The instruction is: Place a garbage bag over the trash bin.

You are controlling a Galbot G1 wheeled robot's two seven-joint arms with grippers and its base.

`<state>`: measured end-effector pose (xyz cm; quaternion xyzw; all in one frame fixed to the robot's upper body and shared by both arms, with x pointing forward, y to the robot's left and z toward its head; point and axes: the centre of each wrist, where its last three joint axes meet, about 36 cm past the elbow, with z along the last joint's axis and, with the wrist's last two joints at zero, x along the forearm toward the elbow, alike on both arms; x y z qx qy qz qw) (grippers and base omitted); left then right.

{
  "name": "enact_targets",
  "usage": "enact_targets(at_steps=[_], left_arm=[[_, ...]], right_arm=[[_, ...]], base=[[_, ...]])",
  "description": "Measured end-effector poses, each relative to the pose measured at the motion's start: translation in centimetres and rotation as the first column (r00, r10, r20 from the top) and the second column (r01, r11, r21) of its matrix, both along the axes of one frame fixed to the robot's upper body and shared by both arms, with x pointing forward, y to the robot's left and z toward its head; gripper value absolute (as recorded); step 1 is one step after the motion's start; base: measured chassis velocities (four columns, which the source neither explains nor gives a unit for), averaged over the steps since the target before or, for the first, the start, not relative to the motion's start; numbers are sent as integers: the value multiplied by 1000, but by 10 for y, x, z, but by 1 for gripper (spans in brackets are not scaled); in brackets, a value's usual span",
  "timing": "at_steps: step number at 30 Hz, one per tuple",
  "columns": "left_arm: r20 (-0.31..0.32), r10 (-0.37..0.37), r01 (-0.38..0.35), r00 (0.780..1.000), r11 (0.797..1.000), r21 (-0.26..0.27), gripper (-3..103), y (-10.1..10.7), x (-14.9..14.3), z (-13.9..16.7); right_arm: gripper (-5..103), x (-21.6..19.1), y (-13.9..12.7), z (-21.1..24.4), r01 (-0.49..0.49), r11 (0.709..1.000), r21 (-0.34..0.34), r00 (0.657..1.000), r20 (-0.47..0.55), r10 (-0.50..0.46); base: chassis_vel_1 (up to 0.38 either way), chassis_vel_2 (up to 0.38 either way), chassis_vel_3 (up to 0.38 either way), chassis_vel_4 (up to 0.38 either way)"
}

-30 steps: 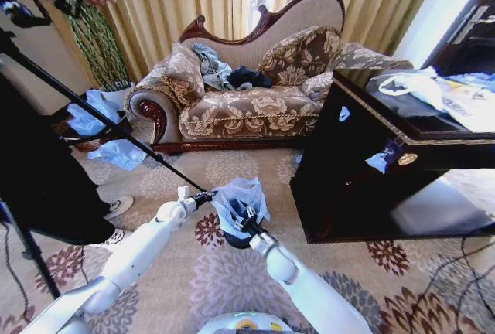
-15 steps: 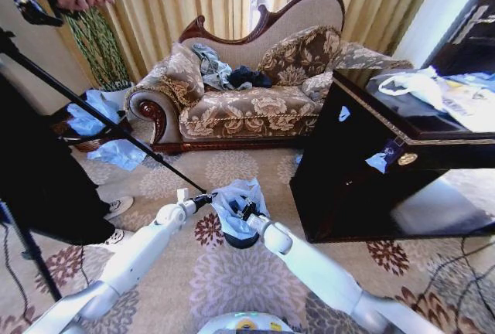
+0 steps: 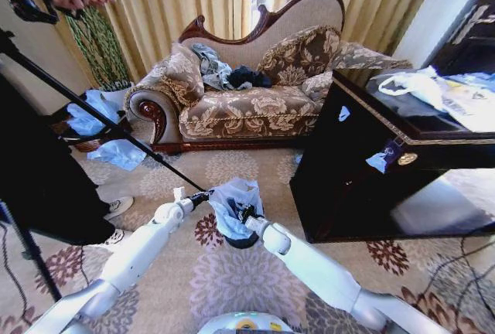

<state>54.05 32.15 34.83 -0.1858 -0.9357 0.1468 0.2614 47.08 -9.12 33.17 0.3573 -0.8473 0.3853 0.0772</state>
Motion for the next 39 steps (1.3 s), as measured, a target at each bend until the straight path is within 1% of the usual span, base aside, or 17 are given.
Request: enact_targets(at_steps=[1,3,6,7,12,15,16,18,20,22,27,29,33,34,37,38,39], left_arm=[[0,0,0,1000,1000,0,0,0,0,0],[0,-5,5,1000,1000,-8,0,-5,0,-1],[-2,-10,10,1000,1000,-12,0,-8,0,-3],[-2,-13,13,1000,1000,-16,0,-11,1,-3],[-1,-24,24,1000,999,-25,0,-18,2,-3],[2,-26,26,1000,999,-28,0,-19,3,-2],[2,-26,26,1000,999,-28,0,-19,3,-2],[5,-27,27,1000,999,-30,0,-19,4,-1],[6,-27,27,1000,999,-31,0,-19,4,0],[9,-22,23,1000,999,-42,0,-18,3,1],[4,-20,20,1000,999,-46,0,-17,-1,-2],[1,-20,20,1000,999,-49,0,-17,-3,-3],[2,-19,19,1000,998,-55,0,-19,-4,-4],[2,-19,19,1000,998,-55,0,-19,-4,-4],[4,-9,9,1000,998,-60,0,-19,-4,-7],[4,-5,5,1000,998,-60,0,-18,-5,-8],[2,-1,1,1000,998,-61,0,-17,-6,-9]], right_arm=[[15,0,0,0,0,1000,0,1000,0,0],[25,6,3,-10,10,1000,-8,1000,-16,-10],[31,12,7,-15,16,1000,-14,1000,-26,-17],[38,15,9,-18,18,1000,-19,999,-34,-18],[28,25,10,-30,23,998,-57,998,-61,-27],[13,27,7,-36,7,996,-90,997,-81,-14],[13,27,7,-36,7,996,-90,997,-81,-14],[2,28,5,-37,-8,993,-120,994,-105,-5],[2,29,5,-37,-12,991,-131,993,-115,-4],[0,36,7,-31,-20,983,-180,990,-143,-6],[0,45,13,-21,-26,975,-219,988,-156,-8],[-2,51,18,-12,-33,963,-268,985,-174,-14],[14,54,25,-2,-39,945,-324,983,-184,-22],[14,54,25,-2,-39,945,-324,983,-184,-22],[30,56,35,7,-22,927,-374,982,-183,-50],[30,57,38,10,-19,924,-382,982,-182,-55],[36,58,41,13,-15,919,-394,982,-181,-61]], base=[[0,0,0,0],[0,0,0,0],[0,0,0,0],[0,0,0,0],[0,0,0,0],[0,0,0,0],[0,0,0,0],[0,0,0,0],[0,0,0,0],[0,0,0,0],[0,0,0,0],[0,0,0,0],[0,0,0,0],[0,0,0,0],[0,0,0,0],[0,0,0,0],[0,0,0,0]])
